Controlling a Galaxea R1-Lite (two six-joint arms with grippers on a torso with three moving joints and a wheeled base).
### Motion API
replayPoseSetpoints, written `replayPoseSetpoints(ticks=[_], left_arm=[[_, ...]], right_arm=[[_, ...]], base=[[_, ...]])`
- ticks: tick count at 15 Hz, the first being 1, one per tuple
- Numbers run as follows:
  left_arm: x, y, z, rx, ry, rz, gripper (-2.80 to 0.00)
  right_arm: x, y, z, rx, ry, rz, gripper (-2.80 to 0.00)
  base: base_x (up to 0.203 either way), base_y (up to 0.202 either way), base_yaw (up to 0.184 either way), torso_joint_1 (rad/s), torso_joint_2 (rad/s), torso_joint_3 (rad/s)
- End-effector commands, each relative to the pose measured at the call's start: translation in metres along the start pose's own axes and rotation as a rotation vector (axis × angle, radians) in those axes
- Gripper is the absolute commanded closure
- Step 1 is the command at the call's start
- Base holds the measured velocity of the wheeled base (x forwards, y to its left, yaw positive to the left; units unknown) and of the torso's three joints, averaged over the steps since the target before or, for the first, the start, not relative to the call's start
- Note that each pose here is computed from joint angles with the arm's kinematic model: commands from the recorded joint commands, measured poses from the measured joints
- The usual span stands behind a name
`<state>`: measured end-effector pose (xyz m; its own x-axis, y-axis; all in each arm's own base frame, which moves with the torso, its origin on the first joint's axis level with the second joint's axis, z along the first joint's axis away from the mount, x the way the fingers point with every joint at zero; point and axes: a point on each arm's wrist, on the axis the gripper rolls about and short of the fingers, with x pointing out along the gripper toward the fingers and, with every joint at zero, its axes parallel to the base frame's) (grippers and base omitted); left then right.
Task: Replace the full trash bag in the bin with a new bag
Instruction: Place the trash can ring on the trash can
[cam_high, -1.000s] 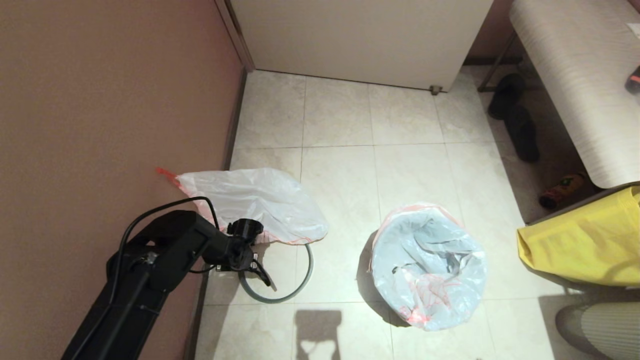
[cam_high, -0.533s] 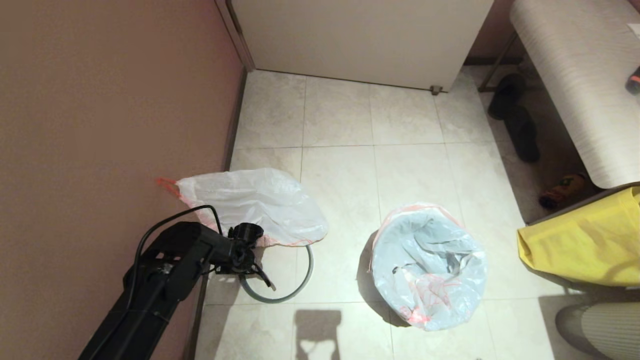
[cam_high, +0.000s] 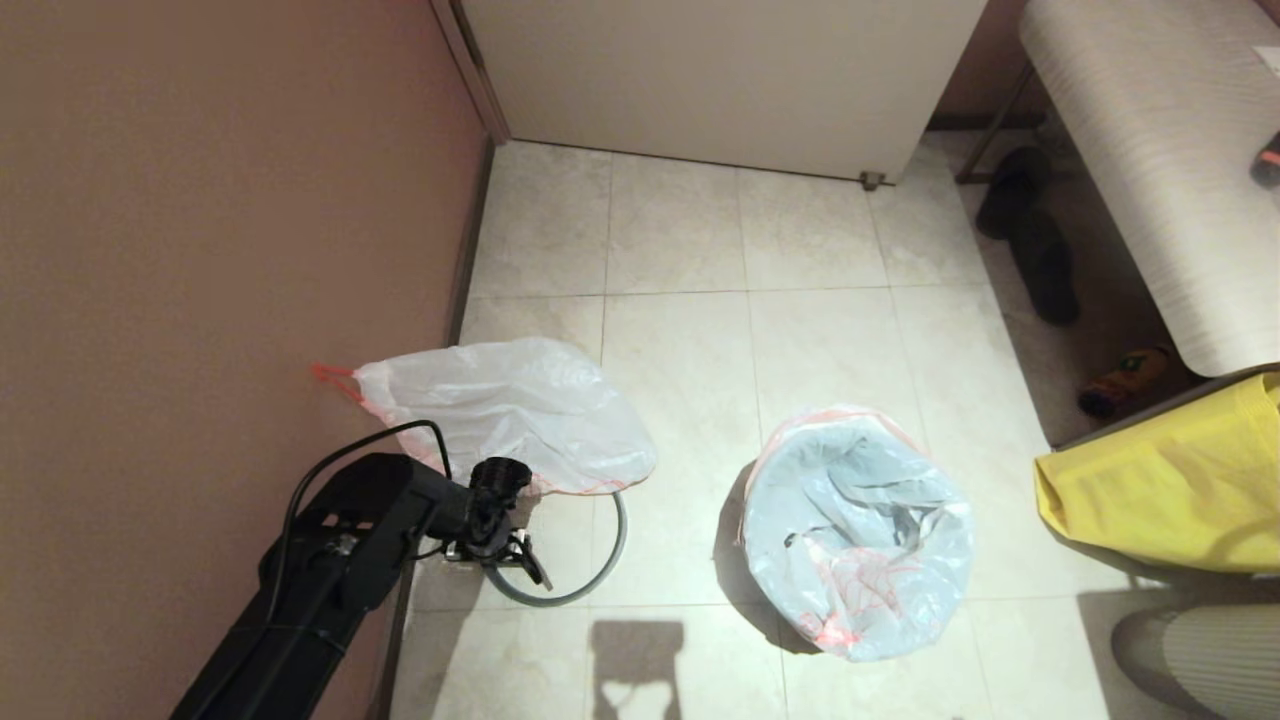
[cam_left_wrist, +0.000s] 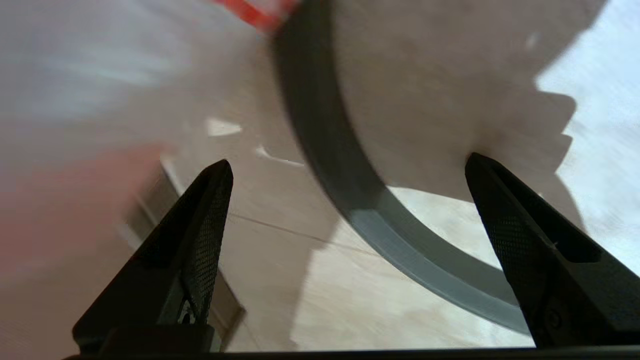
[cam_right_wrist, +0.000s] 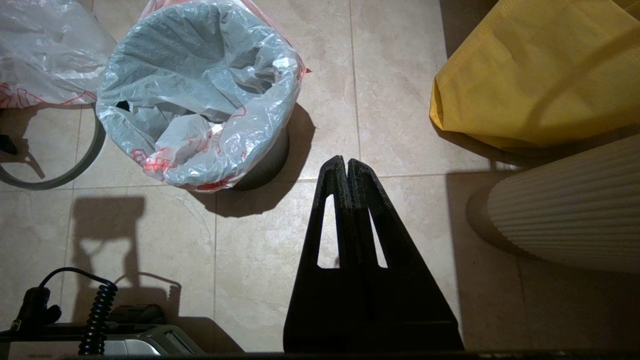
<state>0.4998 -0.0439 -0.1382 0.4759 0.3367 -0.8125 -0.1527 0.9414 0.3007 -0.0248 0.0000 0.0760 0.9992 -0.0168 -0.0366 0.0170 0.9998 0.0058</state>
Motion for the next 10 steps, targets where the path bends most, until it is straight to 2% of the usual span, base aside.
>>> replayPoseSetpoints(ticks=[1,3,4,6,8,10], left_arm=[[0.001,-0.009,-0.008,0.021,0.032,-0.012,-2.8],[-0.003,-0.019,-0.01,0.02,0.032,-0.035,-2.8],[-0.008,-0.022,-0.008,0.002,0.037,-0.084,-2.8],[-0.013,-0.032,-0.011,0.016,0.054,-0.128,-2.8],[-0.012,-0.036,-0.014,0.029,0.06,-0.146,-2.8],[-0.016,-0.033,-0.008,0.016,0.045,-0.145,-2.8]], right_arm=[[0.0,0.0,0.0,0.0,0.003,0.0,0.0],[0.0,0.0,0.0,0.0,0.002,0.0,0.0],[0.0,0.0,0.0,0.0,0.003,0.0,0.0],[0.0,0.0,0.0,0.0,0.002,0.0,0.0],[0.0,0.0,0.0,0.0,0.003,0.0,0.0],[0.0,0.0,0.0,0.0,0.002,0.0,0.0]], base=[[0.0,0.0,0.0,0.0,0.0,0.0],[0.0,0.0,0.0,0.0,0.0,0.0],[0.0,0.0,0.0,0.0,0.0,0.0],[0.0,0.0,0.0,0.0,0.0,0.0],[0.0,0.0,0.0,0.0,0.0,0.0],[0.0,0.0,0.0,0.0,0.0,0.0]])
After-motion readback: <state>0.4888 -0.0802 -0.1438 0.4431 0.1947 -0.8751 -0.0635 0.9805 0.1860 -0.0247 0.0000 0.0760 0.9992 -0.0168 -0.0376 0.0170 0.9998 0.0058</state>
